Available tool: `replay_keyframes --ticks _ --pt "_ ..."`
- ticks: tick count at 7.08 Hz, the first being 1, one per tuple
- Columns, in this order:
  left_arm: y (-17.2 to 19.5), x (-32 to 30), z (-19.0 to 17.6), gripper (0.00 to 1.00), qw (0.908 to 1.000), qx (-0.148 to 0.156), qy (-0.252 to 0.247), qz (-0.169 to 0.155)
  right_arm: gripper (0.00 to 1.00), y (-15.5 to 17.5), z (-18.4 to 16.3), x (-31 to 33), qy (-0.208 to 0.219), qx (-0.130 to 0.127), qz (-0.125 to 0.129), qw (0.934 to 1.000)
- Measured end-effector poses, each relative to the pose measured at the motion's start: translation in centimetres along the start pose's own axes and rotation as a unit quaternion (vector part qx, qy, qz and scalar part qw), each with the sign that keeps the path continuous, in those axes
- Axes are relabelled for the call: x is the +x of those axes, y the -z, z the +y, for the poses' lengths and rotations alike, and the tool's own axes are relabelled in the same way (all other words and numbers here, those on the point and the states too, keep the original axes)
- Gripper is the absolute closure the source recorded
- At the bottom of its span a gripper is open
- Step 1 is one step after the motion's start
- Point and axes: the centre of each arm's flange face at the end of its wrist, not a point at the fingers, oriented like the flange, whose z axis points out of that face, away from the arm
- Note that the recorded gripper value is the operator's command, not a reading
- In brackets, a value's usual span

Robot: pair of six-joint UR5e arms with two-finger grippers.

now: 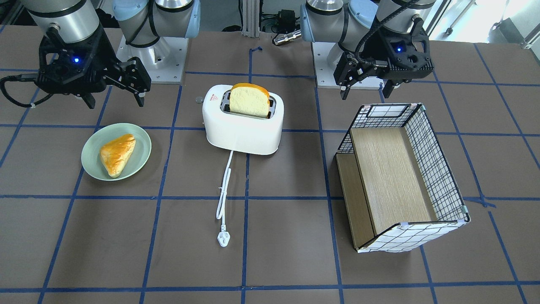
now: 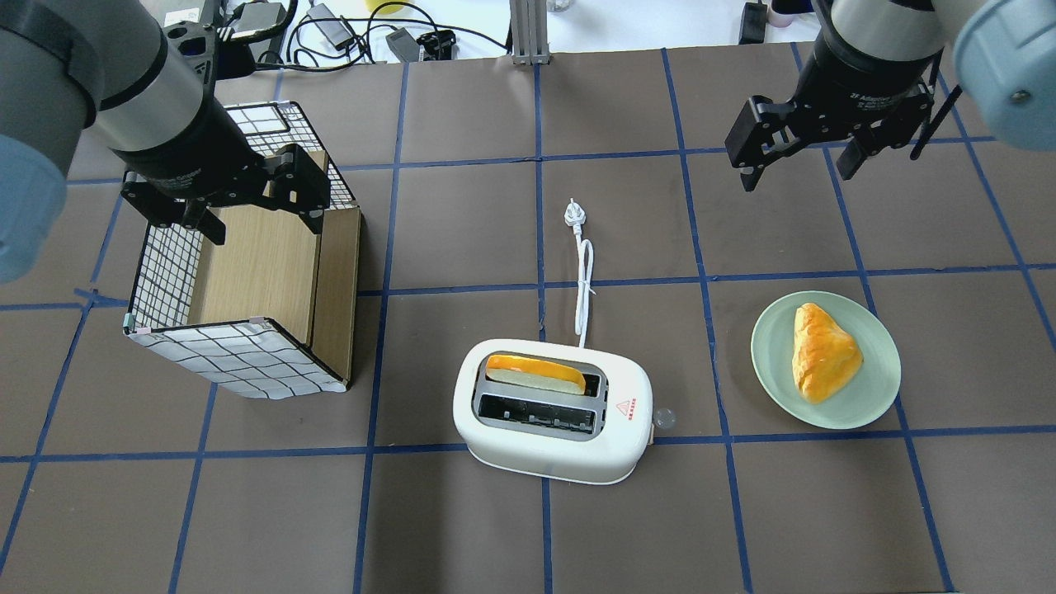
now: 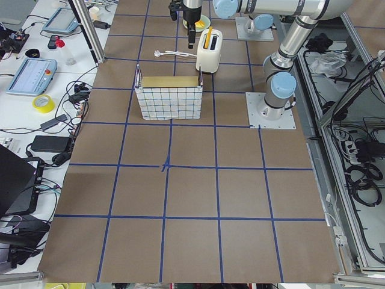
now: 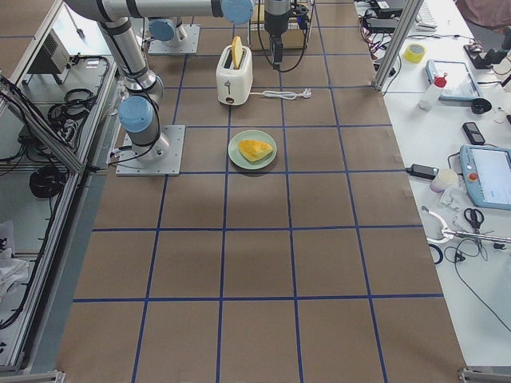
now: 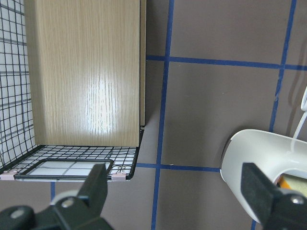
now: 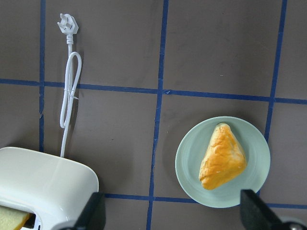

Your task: Press toaster with right arm

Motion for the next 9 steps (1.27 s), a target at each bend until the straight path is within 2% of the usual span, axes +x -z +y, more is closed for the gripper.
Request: replay_keyframes --ticks 8,9 --pt "0.00 0.00 0.00 0.00 1.0000 0.000 0.000 0.000 0.00 -0.14 0.18 0.00 -0.001 -0.002 0.001 1.0000" --pt "0.00 0.00 0.00 0.00 1.0000 0.000 0.000 0.000 0.10 -0.16 0.52 -0.04 -0.001 -0.005 0.000 1.0000"
